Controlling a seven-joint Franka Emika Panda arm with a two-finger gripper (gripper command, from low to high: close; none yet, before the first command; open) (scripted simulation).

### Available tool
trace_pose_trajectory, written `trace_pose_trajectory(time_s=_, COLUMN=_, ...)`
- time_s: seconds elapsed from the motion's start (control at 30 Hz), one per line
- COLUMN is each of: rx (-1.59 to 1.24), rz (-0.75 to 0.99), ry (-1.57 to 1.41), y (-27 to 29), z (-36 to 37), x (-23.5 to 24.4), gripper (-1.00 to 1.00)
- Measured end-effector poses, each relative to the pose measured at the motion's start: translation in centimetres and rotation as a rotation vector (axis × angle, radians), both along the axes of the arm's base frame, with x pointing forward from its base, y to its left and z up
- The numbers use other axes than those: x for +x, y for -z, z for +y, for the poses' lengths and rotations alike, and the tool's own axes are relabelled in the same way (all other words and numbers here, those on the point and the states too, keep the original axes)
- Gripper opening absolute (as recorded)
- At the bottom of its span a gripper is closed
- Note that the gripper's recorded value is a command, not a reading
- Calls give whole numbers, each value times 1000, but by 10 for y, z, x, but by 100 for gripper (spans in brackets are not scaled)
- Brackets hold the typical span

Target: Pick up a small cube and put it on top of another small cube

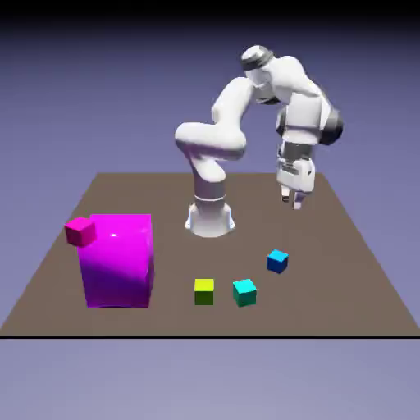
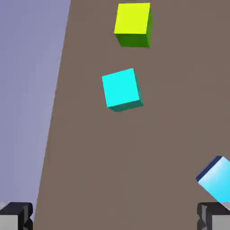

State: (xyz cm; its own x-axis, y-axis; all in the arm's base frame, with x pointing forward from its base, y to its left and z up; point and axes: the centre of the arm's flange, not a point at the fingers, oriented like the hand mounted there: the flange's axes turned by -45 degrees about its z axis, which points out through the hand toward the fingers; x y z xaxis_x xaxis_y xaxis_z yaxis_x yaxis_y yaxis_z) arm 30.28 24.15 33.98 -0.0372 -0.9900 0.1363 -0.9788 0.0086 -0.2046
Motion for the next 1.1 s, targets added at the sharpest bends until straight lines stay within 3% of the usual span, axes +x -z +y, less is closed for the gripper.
trace_pose_trajectory(time_s=0.4, rx=-68, rz=243, ry=635, y=153, z=6, x=-28, gripper=0)
trace_pose_trajectory(time_s=0.6, rx=-68, rz=242, ry=635, y=213, z=-3, x=-35, gripper=0)
trace_pose_trajectory(time_s=0.63, rx=-68, rz=242, ry=636, y=221, z=-5, x=-36, gripper=-100)
trace_pose_trajectory(time_s=0.7, rx=-69, rz=242, ry=636, y=221, z=-5, x=-36, gripper=-100)
trace_pose_trajectory(time_s=0.9, rx=-73, rz=241, ry=624, y=151, z=4, x=-26, gripper=-100)
trace_pose_trajectory(time_s=1.1, rx=-141, rz=235, ry=404, y=134, z=-31, x=7, gripper=-100)
